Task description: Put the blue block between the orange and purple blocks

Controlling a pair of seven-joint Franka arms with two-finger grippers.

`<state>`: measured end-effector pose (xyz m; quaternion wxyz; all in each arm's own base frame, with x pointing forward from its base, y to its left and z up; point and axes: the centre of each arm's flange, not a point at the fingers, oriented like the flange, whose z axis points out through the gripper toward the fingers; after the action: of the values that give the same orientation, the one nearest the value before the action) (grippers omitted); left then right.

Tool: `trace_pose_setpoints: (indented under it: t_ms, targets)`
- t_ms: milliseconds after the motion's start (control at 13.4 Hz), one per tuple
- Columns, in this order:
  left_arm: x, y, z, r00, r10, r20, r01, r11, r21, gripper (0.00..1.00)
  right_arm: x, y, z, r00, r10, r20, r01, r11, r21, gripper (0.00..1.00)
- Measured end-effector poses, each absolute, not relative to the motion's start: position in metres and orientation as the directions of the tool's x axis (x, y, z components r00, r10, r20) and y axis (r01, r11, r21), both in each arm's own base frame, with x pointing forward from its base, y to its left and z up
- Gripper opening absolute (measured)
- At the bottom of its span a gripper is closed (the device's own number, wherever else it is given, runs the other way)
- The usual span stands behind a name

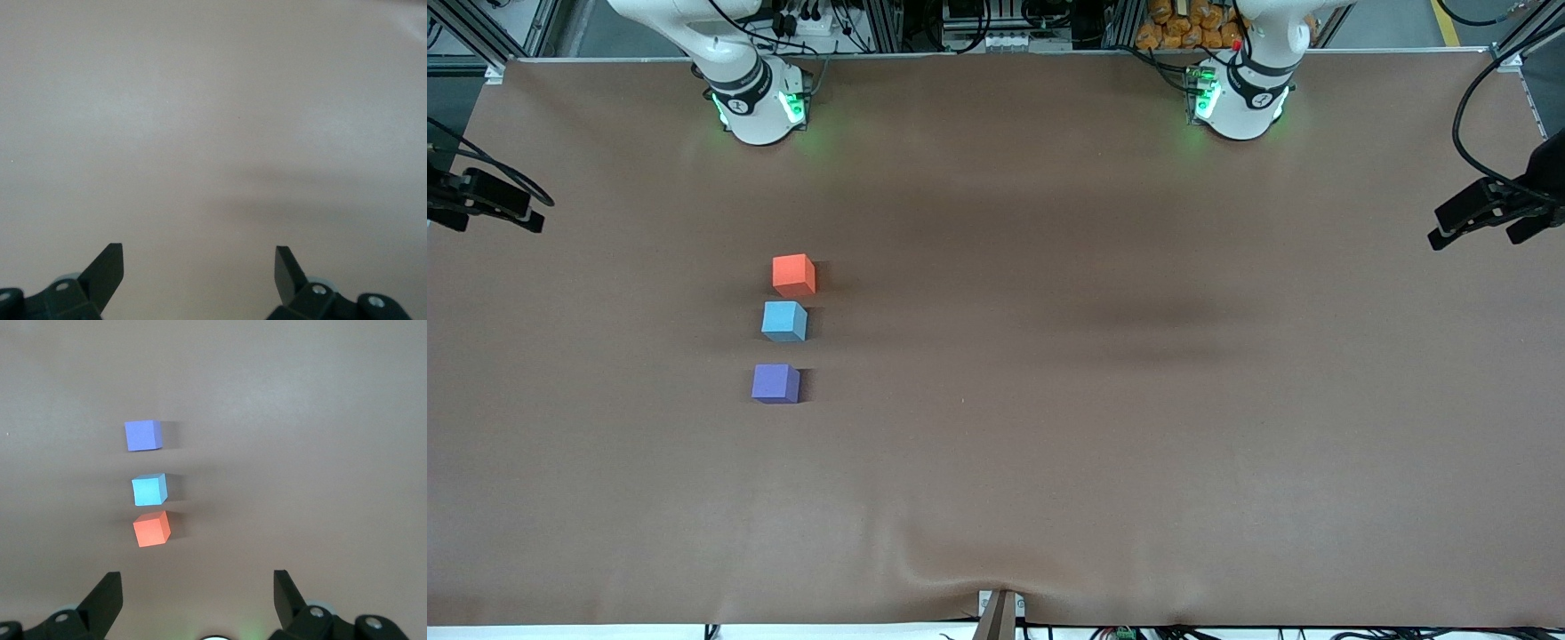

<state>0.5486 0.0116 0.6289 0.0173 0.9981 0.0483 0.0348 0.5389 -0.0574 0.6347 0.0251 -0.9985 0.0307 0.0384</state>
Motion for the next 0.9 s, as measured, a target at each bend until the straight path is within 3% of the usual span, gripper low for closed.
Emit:
trace_pose_setpoints:
  t_ms: [374,899]
  targets:
    - [0.551,-0.001,0.626,0.996,0.071,0.047,0.070,-0.997,0.039,1.00,0.535,-0.057,0.632,0.991,-0.064,-0.115,-0.070,-0.996,-0.049,1.00]
    - [0.543,-0.042,0.649,0.988,-0.147,0.045,-0.148,-0.989,0.004,1.00,0.534,-0.056,0.633,0.991,-0.061,-0.116,-0.067,-0.997,-0.049,1.00]
